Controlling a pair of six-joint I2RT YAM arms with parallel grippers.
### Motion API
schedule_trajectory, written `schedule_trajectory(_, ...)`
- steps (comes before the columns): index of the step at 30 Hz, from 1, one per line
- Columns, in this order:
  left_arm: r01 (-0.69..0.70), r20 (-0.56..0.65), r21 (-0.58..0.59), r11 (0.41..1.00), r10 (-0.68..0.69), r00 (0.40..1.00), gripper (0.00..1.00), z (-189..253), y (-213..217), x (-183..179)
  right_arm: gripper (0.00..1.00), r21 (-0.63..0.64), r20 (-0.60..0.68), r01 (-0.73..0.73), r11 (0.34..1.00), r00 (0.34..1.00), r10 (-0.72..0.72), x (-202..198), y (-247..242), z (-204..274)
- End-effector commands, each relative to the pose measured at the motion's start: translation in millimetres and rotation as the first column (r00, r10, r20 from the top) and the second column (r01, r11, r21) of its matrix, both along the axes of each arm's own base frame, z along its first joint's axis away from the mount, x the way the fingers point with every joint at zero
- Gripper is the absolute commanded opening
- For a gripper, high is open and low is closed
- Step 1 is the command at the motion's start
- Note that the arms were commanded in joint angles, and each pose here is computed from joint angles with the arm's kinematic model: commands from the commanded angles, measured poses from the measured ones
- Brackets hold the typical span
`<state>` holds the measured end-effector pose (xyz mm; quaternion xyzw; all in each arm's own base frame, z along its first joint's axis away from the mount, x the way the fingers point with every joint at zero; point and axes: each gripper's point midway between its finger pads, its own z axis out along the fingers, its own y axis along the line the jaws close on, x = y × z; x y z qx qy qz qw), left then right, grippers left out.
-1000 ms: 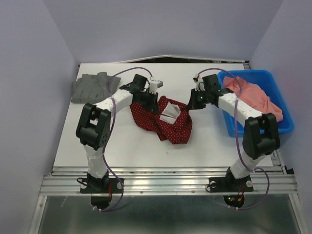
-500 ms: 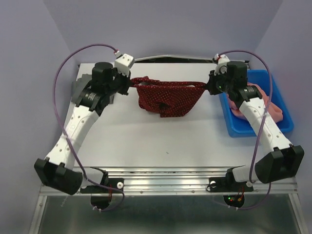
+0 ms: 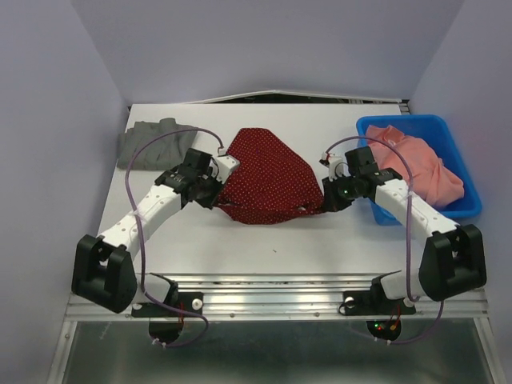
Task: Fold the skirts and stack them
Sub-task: Flatten the skirt out
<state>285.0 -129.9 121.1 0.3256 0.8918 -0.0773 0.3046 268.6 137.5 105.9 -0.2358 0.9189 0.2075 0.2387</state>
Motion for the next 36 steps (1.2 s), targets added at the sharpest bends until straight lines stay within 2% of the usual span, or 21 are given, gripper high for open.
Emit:
schedule_trajectory(1, 0.002, -0.02, 0.114, 0.993, 0.0, 1.0, 0.0, -8.1, 15.3, 1.1, 0.2, -0.149, 0.019, -0.04, 0.988, 0.999, 0.044, 5.5, -21.0, -2.9)
schedule_trajectory(2, 0.004, -0.028, 0.112, 0.994, -0.001, 1.0, 0.0, -10.3, 14.0, 2.1, 0.37, -0.165, 0.008, -0.063, 0.984, 0.998, 0.065, 2.9, -20.7, -4.6)
schedule_trajectory(4, 0.008, -0.038, 0.104, 0.995, -0.004, 0.999, 0.0, -11.1, 10.4, 4.1, 0.58, -0.184, -0.021, -0.097, 0.978, 0.995, 0.094, -0.7, -23.1, -5.4)
schedule_trajectory(7, 0.012, -0.039, 0.091, 0.996, -0.009, 0.999, 0.0, -7.8, 6.7, 6.9, 0.68, -0.159, -0.002, -0.135, 0.978, 0.991, 0.136, 0.1, -17.6, 6.6)
schedule_trajectory(12, 0.019, -0.04, 0.084, 0.996, -0.015, 0.999, 0.0, -5.9, 4.1, 7.6, 0.63, -0.137, 0.062, -0.163, 0.977, 0.983, 0.173, 6.7, 9.6, 30.7)
schedule_trajectory(16, 0.02, -0.049, 0.08, 0.997, -0.016, 0.999, 0.0, -6.0, 3.4, 6.2, 0.58, -0.053, 0.076, -0.196, 0.979, 0.977, 0.2, 8.5, 35.7, 44.7)
schedule_trajectory(21, 0.017, -0.059, 0.075, 0.997, -0.012, 0.998, 0.0, -8.7, 2.4, 5.7, 0.56, -0.133, 0.079, -0.295, 0.946, 0.948, 0.307, -2.7, 60.4, 15.4)
schedule_trajectory(25, 0.016, -0.074, 0.071, 0.997, -0.011, 0.997, 0.0, -11.3, 1.2, 4.3, 0.57, -0.196, 0.123, -0.315, 0.929, 0.932, 0.342, -1.6, 77.7, 3.1)
schedule_trajectory(36, 0.017, -0.072, 0.075, 0.997, -0.012, 0.997, 0.0, -8.4, 0.5, 7.7, 0.49, -0.343, 0.153, -0.257, 0.904, 0.934, 0.324, 4.4, 73.6, -33.7)
